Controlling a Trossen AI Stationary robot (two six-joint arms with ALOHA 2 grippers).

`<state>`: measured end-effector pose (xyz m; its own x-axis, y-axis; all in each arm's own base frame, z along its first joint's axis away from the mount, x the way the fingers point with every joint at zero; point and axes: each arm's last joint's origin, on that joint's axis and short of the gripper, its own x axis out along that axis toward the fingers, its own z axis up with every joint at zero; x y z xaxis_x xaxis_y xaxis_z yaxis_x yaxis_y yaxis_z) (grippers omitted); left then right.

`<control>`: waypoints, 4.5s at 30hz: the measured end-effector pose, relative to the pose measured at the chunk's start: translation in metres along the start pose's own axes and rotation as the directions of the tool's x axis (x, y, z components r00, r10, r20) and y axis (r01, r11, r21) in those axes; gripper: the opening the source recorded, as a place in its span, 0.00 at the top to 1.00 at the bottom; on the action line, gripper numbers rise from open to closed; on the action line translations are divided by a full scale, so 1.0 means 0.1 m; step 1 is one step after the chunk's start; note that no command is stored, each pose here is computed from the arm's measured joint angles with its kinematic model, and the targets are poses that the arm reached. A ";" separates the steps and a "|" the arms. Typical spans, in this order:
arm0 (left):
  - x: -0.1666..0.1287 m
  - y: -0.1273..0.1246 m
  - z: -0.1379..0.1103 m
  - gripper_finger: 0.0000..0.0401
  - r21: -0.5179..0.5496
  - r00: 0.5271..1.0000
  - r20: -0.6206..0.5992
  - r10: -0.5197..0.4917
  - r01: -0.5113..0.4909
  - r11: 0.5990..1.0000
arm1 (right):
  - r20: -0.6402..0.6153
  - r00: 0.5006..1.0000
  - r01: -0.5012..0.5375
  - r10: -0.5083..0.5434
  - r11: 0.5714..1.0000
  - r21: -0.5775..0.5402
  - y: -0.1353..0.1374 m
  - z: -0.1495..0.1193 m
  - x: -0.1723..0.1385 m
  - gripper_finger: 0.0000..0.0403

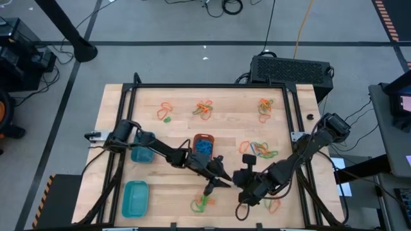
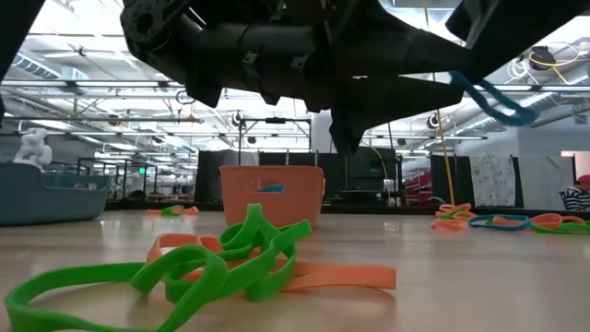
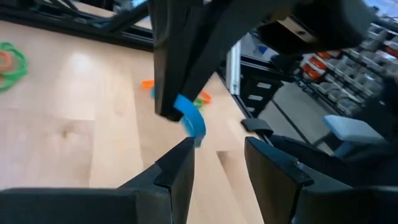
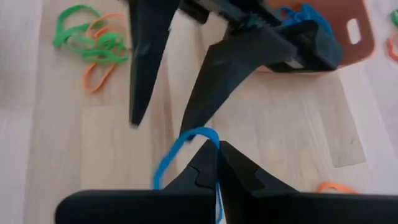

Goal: Sort rubber bands into baskets
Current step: Put the blue rubber band into the orange bin

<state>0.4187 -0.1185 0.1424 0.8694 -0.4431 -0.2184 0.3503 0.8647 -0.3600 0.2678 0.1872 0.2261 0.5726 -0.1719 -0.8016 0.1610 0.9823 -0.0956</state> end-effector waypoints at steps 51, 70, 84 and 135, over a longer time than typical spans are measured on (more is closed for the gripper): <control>-0.53 0.01 0.43 1.00 0.282 0.862 -0.175 0.476 -0.420 0.863 | -0.127 0.992 -0.036 0.026 0.996 -0.080 -0.32 0.02 -0.24 0.65; -1.06 -0.01 0.18 0.99 0.364 0.621 -0.372 0.690 -0.586 0.724 | -0.156 0.955 0.226 -0.252 0.960 -0.168 -0.60 -0.02 -0.23 0.65; -1.03 -0.06 0.17 0.95 0.297 0.702 -0.434 0.564 -0.480 0.826 | -0.202 0.934 0.263 -0.294 0.950 -0.168 -0.65 -0.21 -0.09 0.65; -1.56 -0.22 0.33 0.72 0.375 0.851 0.022 0.524 -0.493 0.785 | -0.190 0.976 0.143 -0.103 0.966 0.216 -1.76 -1.05 0.44 0.65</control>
<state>0.2866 -0.0608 0.2141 0.9313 0.0813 -0.3551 -0.0232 0.9860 0.1651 0.1805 0.0145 0.1457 0.3901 -0.2546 -0.8849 0.4109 0.9081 -0.0801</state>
